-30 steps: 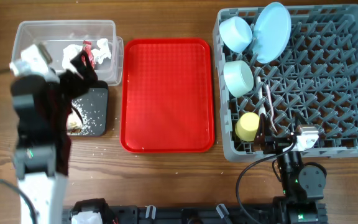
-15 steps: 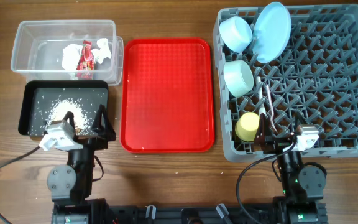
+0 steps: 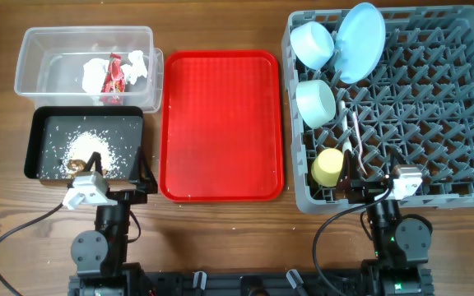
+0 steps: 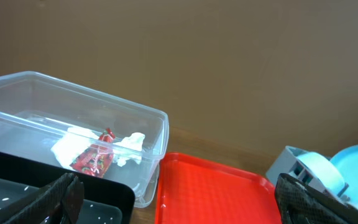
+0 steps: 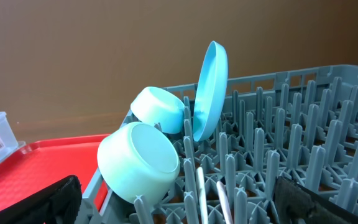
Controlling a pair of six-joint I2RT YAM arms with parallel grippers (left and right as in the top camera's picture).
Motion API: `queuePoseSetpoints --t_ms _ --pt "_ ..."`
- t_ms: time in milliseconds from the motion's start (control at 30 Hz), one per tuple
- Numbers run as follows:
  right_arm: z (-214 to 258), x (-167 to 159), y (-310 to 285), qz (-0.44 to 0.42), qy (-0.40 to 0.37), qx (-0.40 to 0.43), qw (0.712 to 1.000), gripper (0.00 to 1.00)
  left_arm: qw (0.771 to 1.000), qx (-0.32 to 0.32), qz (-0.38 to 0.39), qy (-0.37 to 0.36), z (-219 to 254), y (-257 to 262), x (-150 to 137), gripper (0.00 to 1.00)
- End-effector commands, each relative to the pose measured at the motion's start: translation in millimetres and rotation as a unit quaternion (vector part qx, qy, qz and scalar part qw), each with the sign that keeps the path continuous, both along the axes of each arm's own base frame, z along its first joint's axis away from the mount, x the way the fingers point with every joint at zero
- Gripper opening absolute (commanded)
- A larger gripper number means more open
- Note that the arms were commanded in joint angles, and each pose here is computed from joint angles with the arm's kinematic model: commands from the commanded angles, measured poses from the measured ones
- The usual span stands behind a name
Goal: Sort waste into correct bins and load items into the dishwasher rack
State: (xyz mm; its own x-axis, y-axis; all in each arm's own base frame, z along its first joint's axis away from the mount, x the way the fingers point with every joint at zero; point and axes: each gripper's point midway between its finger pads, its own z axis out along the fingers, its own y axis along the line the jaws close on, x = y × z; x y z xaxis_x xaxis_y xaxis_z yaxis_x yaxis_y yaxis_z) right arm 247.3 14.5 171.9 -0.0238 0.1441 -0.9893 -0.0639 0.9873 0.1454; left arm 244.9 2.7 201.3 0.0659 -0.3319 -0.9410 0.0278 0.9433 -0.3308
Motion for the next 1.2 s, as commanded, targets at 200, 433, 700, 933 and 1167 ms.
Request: queuePoseSetpoints --t_ms 200,433,700,933,1167 --pt "1 0 3 0.008 -0.002 0.007 1.0 1.0 0.999 0.031 -0.006 0.037 -27 -3 2 1.0" --pt "1 0 3 0.008 -0.002 0.007 1.0 1.0 0.997 0.022 -0.007 0.07 -43 -3 1 1.0" --pt "1 0 3 0.008 -0.002 0.007 1.0 1.0 0.997 0.022 -0.007 0.07 -43 -3 1 1.0" --pt "1 0 3 0.008 -0.002 0.007 1.0 1.0 0.997 0.022 -0.007 0.07 -43 -3 1 1.0" --pt "1 0 3 0.008 -0.002 0.007 1.0 1.0 0.997 0.022 -0.007 0.07 -43 -3 1 1.0"
